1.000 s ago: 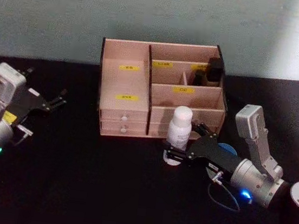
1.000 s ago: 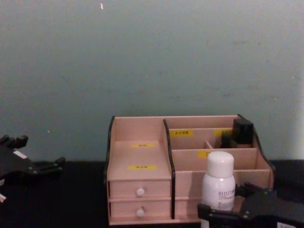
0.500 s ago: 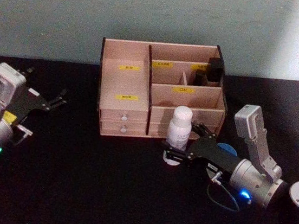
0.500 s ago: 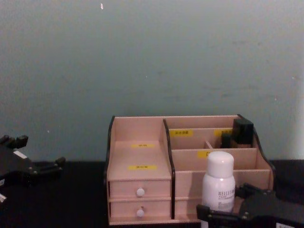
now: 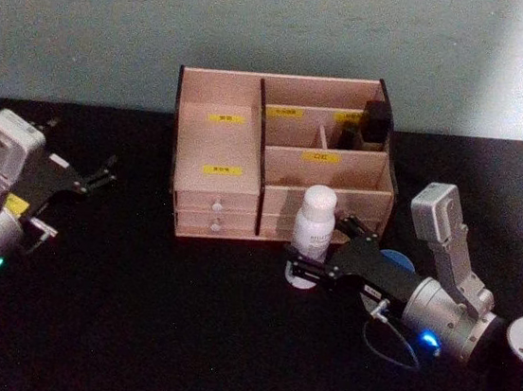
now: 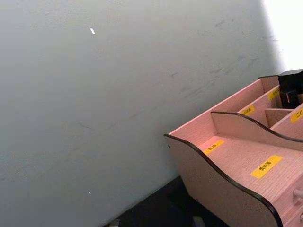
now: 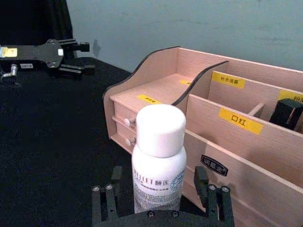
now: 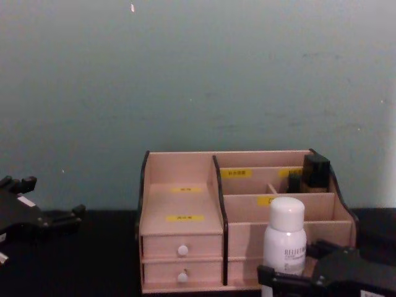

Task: Pick up the facial cleanser and watermelon frost from the table and place them into the tiered storage box.

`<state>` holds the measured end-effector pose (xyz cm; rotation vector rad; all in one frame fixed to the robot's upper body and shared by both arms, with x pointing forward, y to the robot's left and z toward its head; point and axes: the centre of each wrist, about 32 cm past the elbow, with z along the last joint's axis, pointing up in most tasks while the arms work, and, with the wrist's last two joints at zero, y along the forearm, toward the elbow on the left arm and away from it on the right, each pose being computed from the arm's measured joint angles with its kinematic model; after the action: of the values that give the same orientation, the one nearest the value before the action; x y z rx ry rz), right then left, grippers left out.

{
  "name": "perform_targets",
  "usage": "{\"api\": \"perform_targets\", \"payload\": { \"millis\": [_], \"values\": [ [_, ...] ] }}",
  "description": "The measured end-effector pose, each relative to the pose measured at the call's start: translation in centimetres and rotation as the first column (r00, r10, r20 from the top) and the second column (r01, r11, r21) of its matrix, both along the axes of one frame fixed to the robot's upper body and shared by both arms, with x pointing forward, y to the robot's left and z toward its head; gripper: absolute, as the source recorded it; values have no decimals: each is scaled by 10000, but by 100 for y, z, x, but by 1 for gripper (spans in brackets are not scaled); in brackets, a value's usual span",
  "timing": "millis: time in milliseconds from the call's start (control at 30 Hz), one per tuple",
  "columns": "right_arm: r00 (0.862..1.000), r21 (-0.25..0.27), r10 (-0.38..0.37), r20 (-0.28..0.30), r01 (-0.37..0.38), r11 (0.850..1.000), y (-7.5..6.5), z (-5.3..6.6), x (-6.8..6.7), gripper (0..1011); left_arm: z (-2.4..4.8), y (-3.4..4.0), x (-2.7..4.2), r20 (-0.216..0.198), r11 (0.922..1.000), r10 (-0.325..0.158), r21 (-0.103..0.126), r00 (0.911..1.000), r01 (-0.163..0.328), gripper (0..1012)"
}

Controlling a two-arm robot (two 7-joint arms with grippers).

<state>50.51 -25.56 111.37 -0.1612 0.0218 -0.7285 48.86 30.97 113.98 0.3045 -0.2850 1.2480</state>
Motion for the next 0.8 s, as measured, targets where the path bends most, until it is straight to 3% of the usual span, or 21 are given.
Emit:
{"api": "perform_targets", "payload": {
  "millis": [200,433,800],
  "values": [
    [10000,2,-4,9,4,10000,-1,2,0,836,0,0,0,0,10000,0,0,10000,0,1001],
    [10000,3,-2,13,2,10000,0,2,0,600,0,0,0,0,10000,0,0,10000,0,1001],
    [10000,3,-2,16,2,10000,-1,2,0,596,0,0,0,0,10000,0,0,10000,0,1001]
  ]
}}
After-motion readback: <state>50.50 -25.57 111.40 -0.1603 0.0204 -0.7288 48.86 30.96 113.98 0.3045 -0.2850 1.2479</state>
